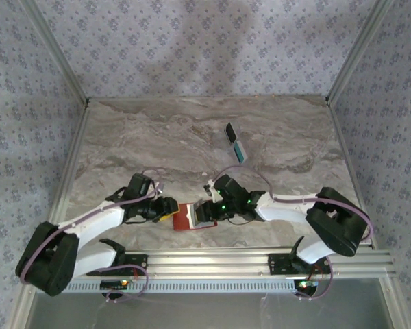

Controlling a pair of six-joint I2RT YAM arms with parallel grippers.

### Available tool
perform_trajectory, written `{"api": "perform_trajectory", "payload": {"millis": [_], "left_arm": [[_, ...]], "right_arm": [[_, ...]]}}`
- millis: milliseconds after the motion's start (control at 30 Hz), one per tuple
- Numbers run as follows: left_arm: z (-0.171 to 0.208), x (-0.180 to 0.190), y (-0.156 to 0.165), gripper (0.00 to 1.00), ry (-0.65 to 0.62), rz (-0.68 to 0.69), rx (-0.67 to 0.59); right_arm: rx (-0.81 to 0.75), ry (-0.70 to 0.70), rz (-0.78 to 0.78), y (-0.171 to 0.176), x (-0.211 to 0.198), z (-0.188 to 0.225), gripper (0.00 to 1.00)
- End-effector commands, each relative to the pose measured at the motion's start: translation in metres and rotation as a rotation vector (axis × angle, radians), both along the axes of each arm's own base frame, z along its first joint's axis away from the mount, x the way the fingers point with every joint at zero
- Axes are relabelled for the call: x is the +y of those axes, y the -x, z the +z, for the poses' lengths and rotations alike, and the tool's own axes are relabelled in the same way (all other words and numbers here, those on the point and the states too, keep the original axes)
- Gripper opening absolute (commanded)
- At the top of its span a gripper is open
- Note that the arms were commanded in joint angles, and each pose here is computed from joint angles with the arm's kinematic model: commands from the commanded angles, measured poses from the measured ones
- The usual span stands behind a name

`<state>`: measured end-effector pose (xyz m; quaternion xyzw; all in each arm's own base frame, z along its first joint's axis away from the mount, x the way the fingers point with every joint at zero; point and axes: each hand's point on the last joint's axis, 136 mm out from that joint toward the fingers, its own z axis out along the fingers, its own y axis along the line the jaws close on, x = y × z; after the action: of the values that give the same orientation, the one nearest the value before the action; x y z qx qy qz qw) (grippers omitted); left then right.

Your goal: Put the credit cards into the card holder

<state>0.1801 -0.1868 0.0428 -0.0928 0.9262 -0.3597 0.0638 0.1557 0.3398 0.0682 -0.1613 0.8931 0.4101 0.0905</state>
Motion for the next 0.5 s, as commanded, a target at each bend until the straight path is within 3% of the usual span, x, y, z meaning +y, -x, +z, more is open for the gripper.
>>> {"api": "perform_trajectory", "payload": {"millis": [0,167,467], "left_arm": [[0.014,0.013,-0.011,0.67,-0.047,0.082,-0.040],[0.023,0.032,-0.014,0.94,-0.071,0.161,-0.074],[0.040,0.073,-0.035,0.97,-0.047,0.302,-0.049]], "right_arm": [[-0.037,-0.039,0.058,0.000,0.014,0.011,0.38],[-0.039,-0.043,0.110,0.003,0.029,0.011,0.39],[-0.055,-0.081,0.241,0.020,0.071,0.018,0.41]]}}
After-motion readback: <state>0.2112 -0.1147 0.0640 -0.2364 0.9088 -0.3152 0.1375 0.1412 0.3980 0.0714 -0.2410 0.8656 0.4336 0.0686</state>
